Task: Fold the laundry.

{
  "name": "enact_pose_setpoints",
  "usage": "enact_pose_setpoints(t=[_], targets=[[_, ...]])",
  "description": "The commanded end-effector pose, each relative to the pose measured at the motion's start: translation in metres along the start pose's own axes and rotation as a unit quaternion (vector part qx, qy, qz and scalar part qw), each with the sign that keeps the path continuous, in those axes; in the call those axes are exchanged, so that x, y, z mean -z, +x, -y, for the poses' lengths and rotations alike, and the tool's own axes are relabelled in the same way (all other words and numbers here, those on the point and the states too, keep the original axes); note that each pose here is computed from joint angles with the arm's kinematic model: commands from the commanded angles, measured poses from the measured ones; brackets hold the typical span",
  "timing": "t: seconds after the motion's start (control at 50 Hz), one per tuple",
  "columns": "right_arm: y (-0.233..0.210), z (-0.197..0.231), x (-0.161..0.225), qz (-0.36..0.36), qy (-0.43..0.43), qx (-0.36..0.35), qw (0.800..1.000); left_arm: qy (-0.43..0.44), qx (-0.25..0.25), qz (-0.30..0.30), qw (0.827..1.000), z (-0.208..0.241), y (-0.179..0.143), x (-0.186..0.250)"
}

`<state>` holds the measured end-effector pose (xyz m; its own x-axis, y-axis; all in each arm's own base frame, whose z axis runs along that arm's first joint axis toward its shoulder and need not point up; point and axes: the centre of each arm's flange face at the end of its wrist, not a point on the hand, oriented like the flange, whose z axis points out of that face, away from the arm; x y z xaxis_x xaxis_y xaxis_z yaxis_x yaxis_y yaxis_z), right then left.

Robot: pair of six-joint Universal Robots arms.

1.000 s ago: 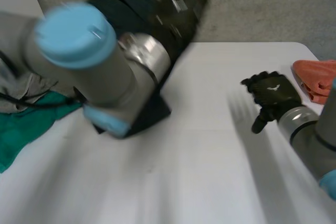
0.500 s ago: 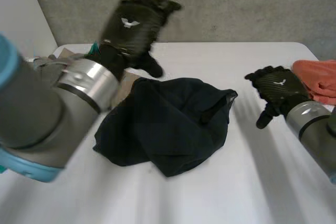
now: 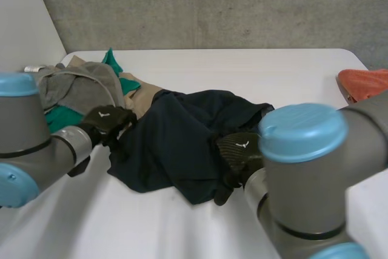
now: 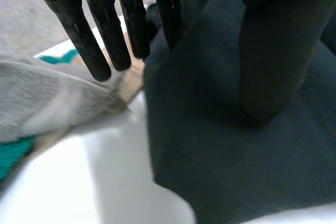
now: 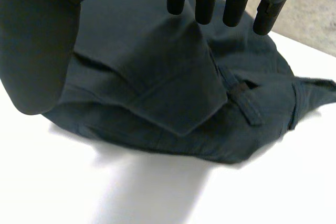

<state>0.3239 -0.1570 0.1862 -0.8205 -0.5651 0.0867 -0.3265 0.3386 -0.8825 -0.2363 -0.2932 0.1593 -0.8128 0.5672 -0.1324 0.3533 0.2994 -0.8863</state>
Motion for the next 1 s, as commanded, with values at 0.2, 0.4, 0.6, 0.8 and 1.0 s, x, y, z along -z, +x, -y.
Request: enact_pose_setpoints(t=[0.2,0.4,0.6,0.8,1.0], targets=[[0.041,0.058,-0.005,-0.11,0.128,0.118,0.979,0.033,-0.027,0.04,0.998,0.044,0.014,0.041],[0.107,0.137,0.057,-0.133,0.173,0.233,0.948,0.165,-0.061,0.059,0.983,0.127,0.024,0.151],[0.123,0.112,0.021,-0.022,0.073,0.251,0.965,0.071,-0.095,0.013,0.993,0.107,0.043,0.115],[0.141,0.181,-0.048,-0.152,0.253,0.25,0.922,0.278,-0.168,0.145,0.934,0.199,0.007,0.038],[0.152,0.28,-0.012,-0.249,0.544,0.227,0.768,0.556,-0.11,0.193,0.801,0.3,-0.006,0.103]])
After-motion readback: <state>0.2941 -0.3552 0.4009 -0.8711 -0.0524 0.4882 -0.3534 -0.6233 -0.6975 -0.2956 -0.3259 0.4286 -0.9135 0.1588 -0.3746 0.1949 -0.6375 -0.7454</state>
